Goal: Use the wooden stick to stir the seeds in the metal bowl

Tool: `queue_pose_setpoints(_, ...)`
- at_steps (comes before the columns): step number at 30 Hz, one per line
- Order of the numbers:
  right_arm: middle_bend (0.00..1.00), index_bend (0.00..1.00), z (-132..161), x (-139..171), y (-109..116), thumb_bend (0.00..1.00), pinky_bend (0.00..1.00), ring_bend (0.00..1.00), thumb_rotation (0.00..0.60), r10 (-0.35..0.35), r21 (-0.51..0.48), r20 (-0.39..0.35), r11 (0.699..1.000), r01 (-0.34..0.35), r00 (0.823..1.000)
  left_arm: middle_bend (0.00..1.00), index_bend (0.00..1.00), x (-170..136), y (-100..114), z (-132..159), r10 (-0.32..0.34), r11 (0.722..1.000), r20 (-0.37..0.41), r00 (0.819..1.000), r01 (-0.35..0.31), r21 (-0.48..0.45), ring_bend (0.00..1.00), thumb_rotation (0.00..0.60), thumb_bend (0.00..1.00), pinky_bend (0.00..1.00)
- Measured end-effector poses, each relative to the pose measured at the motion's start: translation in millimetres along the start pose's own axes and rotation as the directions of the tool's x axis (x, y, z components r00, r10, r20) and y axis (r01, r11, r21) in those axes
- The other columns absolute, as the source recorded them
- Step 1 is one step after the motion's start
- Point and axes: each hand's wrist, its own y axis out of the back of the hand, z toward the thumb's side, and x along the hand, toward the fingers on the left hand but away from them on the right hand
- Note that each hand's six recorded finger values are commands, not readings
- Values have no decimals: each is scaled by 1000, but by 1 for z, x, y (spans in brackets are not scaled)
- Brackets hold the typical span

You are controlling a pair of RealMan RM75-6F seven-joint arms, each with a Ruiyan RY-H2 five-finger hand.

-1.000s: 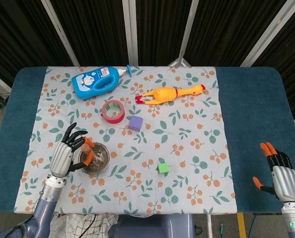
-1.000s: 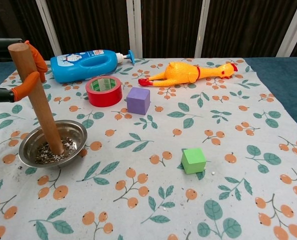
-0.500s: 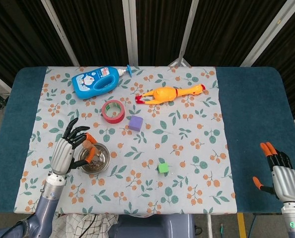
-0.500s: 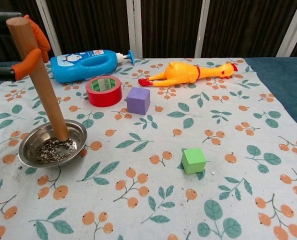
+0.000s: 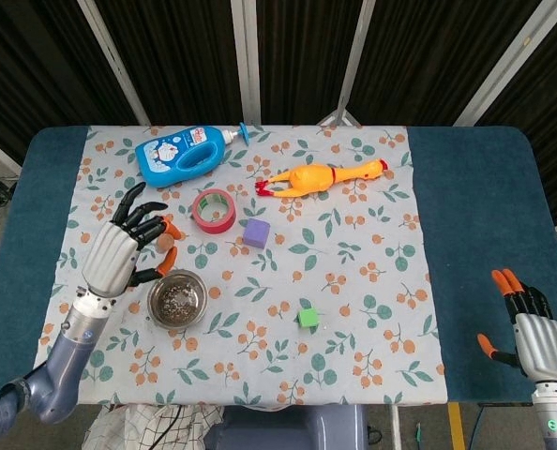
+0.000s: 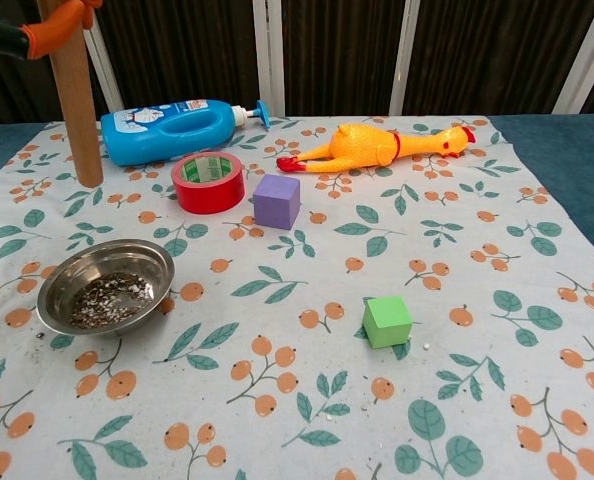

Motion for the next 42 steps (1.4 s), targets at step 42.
queue_pose_setpoints(42, 0, 0, -1, 1, 0, 320, 0, 0, 600, -1, 8, 12, 1000, 1, 1000, 705, 582, -82, -49, -160, -358, 711, -196, 913, 402, 577, 270, 600, 997, 30)
